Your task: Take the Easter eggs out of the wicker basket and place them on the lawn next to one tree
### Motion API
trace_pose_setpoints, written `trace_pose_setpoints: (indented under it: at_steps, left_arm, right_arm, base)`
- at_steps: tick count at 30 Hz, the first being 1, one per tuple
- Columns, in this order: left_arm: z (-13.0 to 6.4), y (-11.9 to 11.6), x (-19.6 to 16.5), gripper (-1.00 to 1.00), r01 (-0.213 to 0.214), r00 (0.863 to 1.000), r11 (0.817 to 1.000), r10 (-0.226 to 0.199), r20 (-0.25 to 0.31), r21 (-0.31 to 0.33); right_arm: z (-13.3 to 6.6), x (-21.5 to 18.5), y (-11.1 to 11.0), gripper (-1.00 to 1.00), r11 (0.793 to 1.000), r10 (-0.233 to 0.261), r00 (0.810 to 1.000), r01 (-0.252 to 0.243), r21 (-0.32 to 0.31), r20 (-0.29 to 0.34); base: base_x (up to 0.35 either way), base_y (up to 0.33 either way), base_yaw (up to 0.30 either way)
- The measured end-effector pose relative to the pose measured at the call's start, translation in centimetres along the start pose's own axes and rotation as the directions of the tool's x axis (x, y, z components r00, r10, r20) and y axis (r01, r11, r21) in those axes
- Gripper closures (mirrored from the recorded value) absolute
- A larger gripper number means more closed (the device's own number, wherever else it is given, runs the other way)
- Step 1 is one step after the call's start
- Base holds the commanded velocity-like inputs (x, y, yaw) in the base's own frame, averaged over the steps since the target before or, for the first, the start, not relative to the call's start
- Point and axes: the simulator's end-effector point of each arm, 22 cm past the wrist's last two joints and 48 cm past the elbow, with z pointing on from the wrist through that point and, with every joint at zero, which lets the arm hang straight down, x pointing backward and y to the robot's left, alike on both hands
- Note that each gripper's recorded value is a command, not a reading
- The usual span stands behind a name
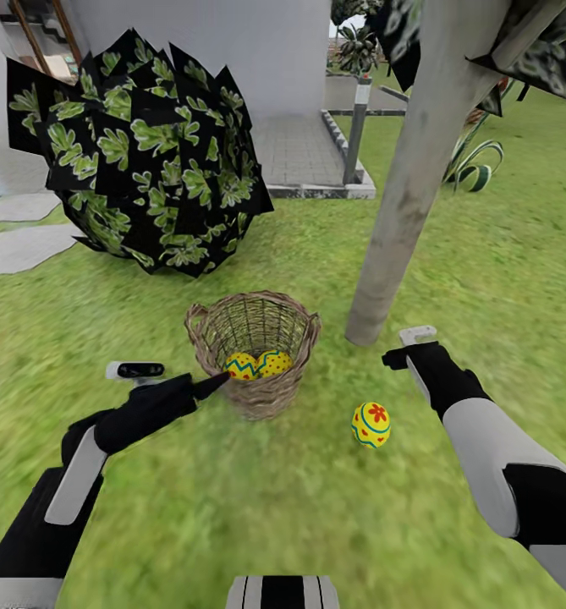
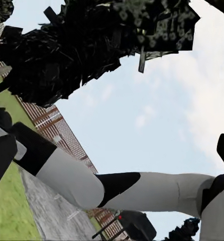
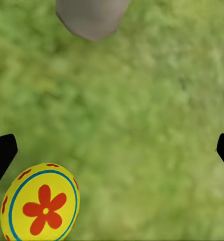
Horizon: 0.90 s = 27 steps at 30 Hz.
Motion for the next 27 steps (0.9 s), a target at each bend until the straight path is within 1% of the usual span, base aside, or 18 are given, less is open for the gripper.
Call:
trace_pose_setpoints:
  at_steps: [3,4,6,7,9,10,12,13,14,16,19,21,25,27]
  left_arm:
    - [-2.1,-2.5,-2.3,-1.0,-0.041,0.998,0.999,0.04,0.038,0.032]
    - [-3.3,-3.6,-3.3,-1.0,-0.066,0.997,0.997,0.065,0.043,0.032]
    - [-4.6,-4.8,-4.3,-1.0,-0.098,0.994,0.995,0.096,0.046,0.03]
    - [-5.4,-5.4,-5.0,-1.0,-0.12,0.991,0.993,0.118,0.055,0.024]
    - [-6.1,-6.3,-5.8,-1.0,-0.149,0.987,0.989,0.147,0.072,0.017]
    - [-6.8,-6.7,-6.5,-1.0,-0.169,0.981,0.986,0.168,0.093,0.006]
    - [-7.7,-7.1,-7.3,-1.0,-0.19,0.975,0.982,0.19,0.117,-0.008]
    - [-8.6,-7.5,-8.0,-1.0,-0.208,0.968,0.978,0.21,0.141,-0.023]
    - [-9.1,-7.7,-8.4,-1.0,-0.219,0.963,0.975,0.222,0.155,-0.032]
    - [-9.5,-7.9,-8.6,-1.0,-0.227,0.959,0.973,0.23,0.165,-0.04]
    - [-9.7,-7.9,-8.8,-1.0,-0.231,0.957,0.972,0.235,0.171,-0.044]
    - [-9.8,-8.0,-8.8,-1.0,-0.231,0.957,0.972,0.235,0.173,-0.045]
    - [-9.9,-7.8,-8.9,-1.0,-0.228,0.956,0.973,0.232,0.179,-0.045]
    - [-10.3,-7.2,-9.0,-1.0,-0.208,0.957,0.977,0.214,0.196,-0.052]
  right_arm:
    - [-0.7,-0.7,0.3,-1.0,1.0,0.003,1.0,-0.003,-0.016,0.012]
    - [-0.9,-0.9,0.8,-1.0,0.999,0.005,1.0,-0.004,-0.04,0.016]
    - [-1.4,-1.3,1.5,-1.0,0.997,0.007,1.0,-0.005,-0.078,0.024]
    - [-1.7,-1.5,2.6,-1.0,0.991,0.007,1.0,-0.004,-0.13,0.027]
    - [-2.3,-1.9,3.6,-1.0,0.983,0.006,0.999,0.0,-0.186,0.032]
    - [-2.6,-1.4,4.8,-1.0,0.97,0.007,1.0,-0.005,-0.244,0.008]
    - [-3.2,-1.1,5.9,-1.0,0.953,0.009,1.0,-0.015,-0.303,-0.021]
    - [-4.2,-2.2,6.9,-1.0,0.933,0.014,1.0,-0.017,-0.359,-0.01]
    - [-5.2,-3.4,7.6,-1.0,0.916,0.018,1.0,-0.011,-0.402,0.013]
    - [-6.2,-4.4,8.5,-1.0,0.894,0.02,0.999,-0.002,-0.449,0.035]
    - [-7.1,-5.2,9.2,-1.0,0.872,0.024,0.998,0.006,-0.49,0.054]
    - [-7.5,-5.9,9.2,-1.0,0.868,0.03,0.997,0.01,-0.497,0.072]
    - [-9.2,-8.7,9.2,-1.0,0.858,0.045,0.989,0.034,-0.512,0.142]
    - [-9.7,-9.4,9.3,-1.0,0.856,0.048,0.986,0.042,-0.515,0.16]
  base:
    - [0.0,0.0,0.0]
    - [0.0,0.0,0.0]
    - [0.0,0.0,0.0]
    - [0.0,0.0,0.0]
    - [0.0,0.0,0.0]
    - [0.0,0.0,0.0]
    - [0.0,0.0,0.0]
    - [0.0,0.0,0.0]
    - [0.0,0.0,0.0]
    - [0.0,0.0,0.0]
    - [0.0,0.0,0.0]
    - [0.0,0.0,0.0]
    - [0.0,0.0,0.0]
    - [0.0,0.0,0.0]
